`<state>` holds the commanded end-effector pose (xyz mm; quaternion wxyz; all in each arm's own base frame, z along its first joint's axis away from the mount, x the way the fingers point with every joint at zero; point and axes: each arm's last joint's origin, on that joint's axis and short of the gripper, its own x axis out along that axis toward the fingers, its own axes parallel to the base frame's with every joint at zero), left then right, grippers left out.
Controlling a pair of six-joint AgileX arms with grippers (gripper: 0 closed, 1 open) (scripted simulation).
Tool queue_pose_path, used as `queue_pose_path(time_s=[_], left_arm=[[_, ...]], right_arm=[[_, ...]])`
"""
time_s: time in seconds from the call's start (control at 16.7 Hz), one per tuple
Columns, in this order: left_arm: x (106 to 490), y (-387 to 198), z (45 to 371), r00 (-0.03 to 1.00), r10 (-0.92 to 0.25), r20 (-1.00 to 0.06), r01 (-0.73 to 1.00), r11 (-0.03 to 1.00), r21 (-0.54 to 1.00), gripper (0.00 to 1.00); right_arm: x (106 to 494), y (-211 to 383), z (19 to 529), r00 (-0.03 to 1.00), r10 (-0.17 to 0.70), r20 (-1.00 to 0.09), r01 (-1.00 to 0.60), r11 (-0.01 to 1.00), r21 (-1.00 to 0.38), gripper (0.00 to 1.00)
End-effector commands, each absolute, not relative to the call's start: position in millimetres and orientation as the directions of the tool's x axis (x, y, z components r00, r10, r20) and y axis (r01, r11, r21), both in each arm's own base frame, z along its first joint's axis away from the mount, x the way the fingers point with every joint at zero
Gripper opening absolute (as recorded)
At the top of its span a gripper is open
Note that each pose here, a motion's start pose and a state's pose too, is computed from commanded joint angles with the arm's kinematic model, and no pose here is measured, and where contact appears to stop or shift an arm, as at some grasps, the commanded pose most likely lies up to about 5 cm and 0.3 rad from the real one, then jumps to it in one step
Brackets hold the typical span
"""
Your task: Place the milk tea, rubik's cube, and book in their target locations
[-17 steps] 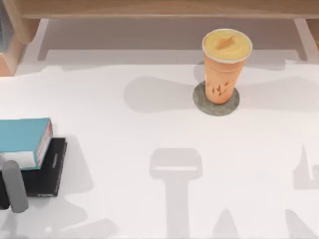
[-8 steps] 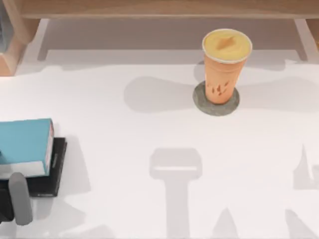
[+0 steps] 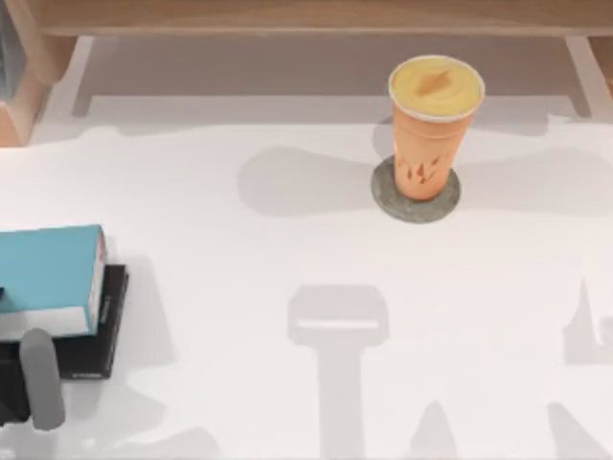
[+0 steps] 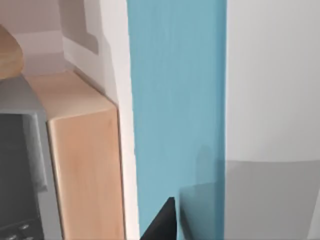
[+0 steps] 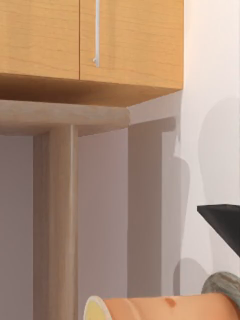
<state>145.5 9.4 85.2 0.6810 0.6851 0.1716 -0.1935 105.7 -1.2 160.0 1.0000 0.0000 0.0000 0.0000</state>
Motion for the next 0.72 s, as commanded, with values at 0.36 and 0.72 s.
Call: queue_pose_path(time_s=[0.36,0.72], left_arm=[[145.5,9.4,85.2,0.866,-0.028,-0.499,0.499,-0.014,0.867,0.38],[145.5,9.4,85.2,0.866,-0.028,-0.499,0.499,-0.014,0.867,0.83]], right_arm=[[105.7,-1.2,160.0,1.0,0.0,0.0,0.0,1.0,0.0,1.0],[105.7,-1.2,160.0,1.0,0.0,0.0,0.0,1.0,0.0,1.0]])
